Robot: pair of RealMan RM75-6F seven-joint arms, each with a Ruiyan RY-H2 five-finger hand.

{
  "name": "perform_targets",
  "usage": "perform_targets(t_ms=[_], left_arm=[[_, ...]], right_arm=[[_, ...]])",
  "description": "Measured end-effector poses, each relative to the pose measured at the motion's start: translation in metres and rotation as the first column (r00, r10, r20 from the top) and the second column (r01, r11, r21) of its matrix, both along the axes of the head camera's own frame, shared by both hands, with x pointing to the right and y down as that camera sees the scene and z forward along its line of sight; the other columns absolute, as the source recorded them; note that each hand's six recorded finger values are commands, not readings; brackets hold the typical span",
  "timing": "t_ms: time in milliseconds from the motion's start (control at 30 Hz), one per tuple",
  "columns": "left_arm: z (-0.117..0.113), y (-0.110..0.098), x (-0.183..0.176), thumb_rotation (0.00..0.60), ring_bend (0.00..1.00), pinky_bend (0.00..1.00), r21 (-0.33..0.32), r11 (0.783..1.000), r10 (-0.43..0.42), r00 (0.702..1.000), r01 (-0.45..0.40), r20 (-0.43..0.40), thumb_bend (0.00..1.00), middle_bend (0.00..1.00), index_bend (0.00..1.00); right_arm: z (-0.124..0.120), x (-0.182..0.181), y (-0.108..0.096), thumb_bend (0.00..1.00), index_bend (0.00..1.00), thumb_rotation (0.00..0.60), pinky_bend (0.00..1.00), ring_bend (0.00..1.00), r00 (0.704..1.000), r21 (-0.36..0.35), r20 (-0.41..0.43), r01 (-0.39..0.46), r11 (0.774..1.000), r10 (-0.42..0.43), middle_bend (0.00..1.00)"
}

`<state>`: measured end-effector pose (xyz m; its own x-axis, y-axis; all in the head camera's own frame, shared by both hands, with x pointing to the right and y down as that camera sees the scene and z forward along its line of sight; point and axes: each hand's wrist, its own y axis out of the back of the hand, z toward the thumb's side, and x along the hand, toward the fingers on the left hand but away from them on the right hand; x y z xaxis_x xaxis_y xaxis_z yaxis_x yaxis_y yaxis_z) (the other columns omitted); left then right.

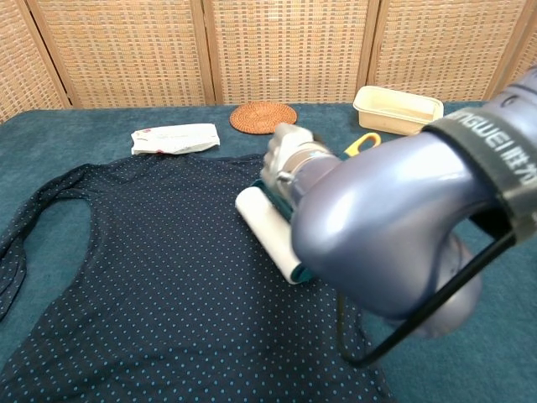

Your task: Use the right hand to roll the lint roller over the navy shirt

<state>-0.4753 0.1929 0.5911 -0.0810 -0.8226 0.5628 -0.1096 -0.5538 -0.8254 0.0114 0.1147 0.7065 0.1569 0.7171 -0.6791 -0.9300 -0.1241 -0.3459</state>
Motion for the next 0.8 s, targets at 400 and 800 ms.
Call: perform_targets(t_ms=[400, 800], left_arm=[[0.004, 0.001, -0.001, 0.6, 0.0, 0.0, -0.013, 1.0, 0.002, 1.0, -0.002, 0.006, 0.0, 0.0, 0.0], [0.005, 0.0, -0.003, 0.6, 0.0, 0.0, -0.018, 1.0, -0.002, 1.0, 0.003, 0.008, 0.0, 0.0, 0.0]], right_arm=[[-0.013, -0.074, 0.05, 0.86, 0.72, 0.6, 1.0, 1.0, 0.989, -0.051, 0.11, 0.103, 0.993, -0.097, 1.0], [0.0, -0.033, 0.028, 0.86, 0.71, 0.6, 1.0, 1.0, 0.997, -0.008, 0.019, 0.07, 0.998, -0.07, 1.0]])
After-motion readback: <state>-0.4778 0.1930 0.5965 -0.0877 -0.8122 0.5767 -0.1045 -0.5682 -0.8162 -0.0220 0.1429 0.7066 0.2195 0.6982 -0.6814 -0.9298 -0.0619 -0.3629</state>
